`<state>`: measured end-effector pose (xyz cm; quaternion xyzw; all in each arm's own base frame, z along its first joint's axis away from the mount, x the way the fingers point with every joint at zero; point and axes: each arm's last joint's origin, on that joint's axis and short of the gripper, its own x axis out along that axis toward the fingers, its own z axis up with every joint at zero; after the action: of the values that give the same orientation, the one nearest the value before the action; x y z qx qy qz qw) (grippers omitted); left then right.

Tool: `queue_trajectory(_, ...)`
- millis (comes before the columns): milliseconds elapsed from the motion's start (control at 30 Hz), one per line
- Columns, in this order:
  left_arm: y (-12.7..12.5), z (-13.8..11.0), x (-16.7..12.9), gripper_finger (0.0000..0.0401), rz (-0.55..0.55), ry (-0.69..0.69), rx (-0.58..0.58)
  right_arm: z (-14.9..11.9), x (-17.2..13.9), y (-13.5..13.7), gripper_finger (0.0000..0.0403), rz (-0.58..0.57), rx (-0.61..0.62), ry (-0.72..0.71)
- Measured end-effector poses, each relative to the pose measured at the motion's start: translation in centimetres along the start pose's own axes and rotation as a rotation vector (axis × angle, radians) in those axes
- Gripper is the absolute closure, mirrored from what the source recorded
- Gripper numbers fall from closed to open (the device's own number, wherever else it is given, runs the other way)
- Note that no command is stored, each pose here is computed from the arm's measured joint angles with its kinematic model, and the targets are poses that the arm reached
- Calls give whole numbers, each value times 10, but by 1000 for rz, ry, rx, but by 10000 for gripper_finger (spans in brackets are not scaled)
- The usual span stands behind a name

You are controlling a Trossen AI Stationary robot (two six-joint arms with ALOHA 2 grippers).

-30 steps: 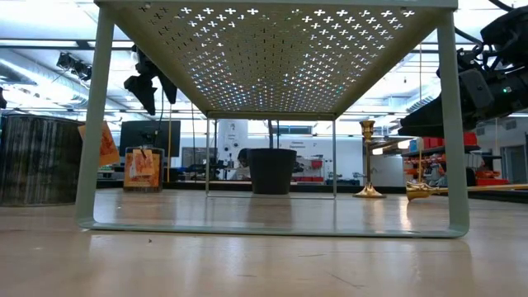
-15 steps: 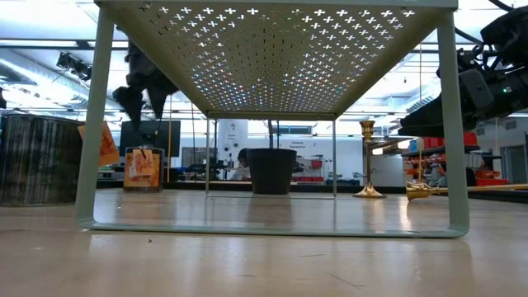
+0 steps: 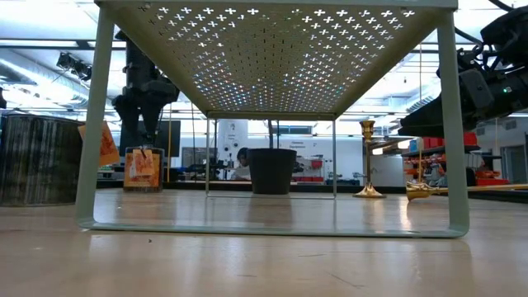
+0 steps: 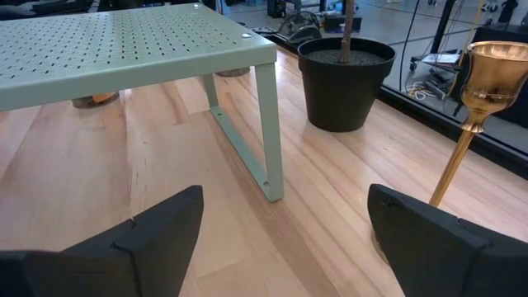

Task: Pick & Place candle stick holders
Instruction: Put the top orange scented candle on the shelf

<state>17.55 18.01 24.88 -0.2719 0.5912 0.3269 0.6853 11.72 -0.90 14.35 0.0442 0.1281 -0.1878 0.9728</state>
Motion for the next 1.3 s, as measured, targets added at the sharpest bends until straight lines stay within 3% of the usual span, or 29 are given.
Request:
queue_trajectory(433,-1,2,3,6,-31,-25,-25,0,0,0,55,0,0,0)
queue_trajectory(967,-4,13,28,7,-4,60,-30,0,0,0,55,0,0,0)
queue_trajectory(1167,-2,12,30,7,74,66,-31,0,0,0,55,0,0,0)
queue_trajectory(1300,-3,12,30,7,39,66,-28,0,0,0,55,0,0,0)
